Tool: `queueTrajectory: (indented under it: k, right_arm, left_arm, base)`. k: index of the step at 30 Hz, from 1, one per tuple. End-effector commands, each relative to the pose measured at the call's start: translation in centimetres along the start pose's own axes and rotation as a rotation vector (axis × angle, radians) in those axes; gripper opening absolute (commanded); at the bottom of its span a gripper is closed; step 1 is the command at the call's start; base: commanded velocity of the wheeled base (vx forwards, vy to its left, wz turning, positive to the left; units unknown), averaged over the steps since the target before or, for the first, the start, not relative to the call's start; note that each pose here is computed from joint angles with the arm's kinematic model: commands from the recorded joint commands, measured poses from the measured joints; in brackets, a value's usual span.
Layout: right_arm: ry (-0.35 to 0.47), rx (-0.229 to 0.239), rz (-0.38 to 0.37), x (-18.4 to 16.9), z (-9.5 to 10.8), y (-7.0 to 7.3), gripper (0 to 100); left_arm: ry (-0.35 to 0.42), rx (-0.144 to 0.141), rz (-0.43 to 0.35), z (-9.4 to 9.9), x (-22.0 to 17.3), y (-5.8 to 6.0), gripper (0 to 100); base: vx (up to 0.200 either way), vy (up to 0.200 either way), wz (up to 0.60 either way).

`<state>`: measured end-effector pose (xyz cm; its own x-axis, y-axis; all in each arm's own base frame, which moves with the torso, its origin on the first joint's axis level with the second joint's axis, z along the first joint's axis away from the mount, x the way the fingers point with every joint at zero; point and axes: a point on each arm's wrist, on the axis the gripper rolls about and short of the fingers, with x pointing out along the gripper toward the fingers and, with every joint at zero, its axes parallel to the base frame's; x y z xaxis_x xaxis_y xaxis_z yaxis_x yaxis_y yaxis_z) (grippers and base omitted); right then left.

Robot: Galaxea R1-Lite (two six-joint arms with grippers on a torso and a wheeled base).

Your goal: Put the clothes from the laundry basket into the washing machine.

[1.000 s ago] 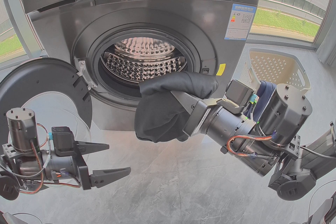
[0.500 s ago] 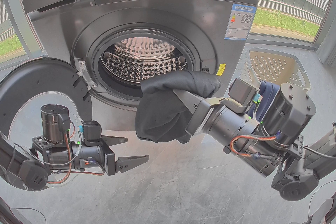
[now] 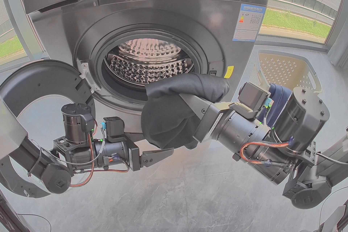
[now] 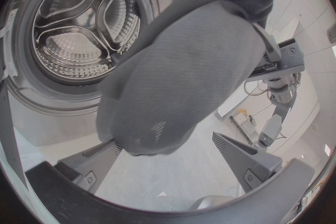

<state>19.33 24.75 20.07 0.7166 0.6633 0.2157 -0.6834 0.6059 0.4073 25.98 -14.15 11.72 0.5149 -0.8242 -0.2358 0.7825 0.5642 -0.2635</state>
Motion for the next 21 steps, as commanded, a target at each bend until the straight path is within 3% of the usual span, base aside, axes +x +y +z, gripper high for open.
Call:
queueTrajectory:
  k: [1, 5, 11, 21]
  right_arm:
    - [0.001, -0.001, 0.0, -0.1, 0.0, 0.0, 0]
    - [0.0, -0.001, -0.001, -0.1, 0.0, 0.0, 0]
    - [0.001, -0.001, 0.002, -0.1, 0.0, 0.1, 0]
    - [0.006, 0.0, 0.006, -0.2, -0.2, 0.2, 0]
  left_arm:
    - [-0.008, -0.018, -0.054, -0.3, 0.7, -1.4, 100]
    - [-0.051, -0.004, -0.075, -0.1, 0.7, -2.0, 100]
    - [-0.059, 0.002, -0.058, -0.2, 1.3, -1.5, 100]
    - [-0.12, 0.014, 0.026, 0.8, 2.0, -1.1, 100]
  base:
    - [0.0, 0.0, 0.0]
    - [0.0, 0.0, 0.0]
    - [0.0, 0.0, 0.0]
    - [0.0, 0.0, 0.0]
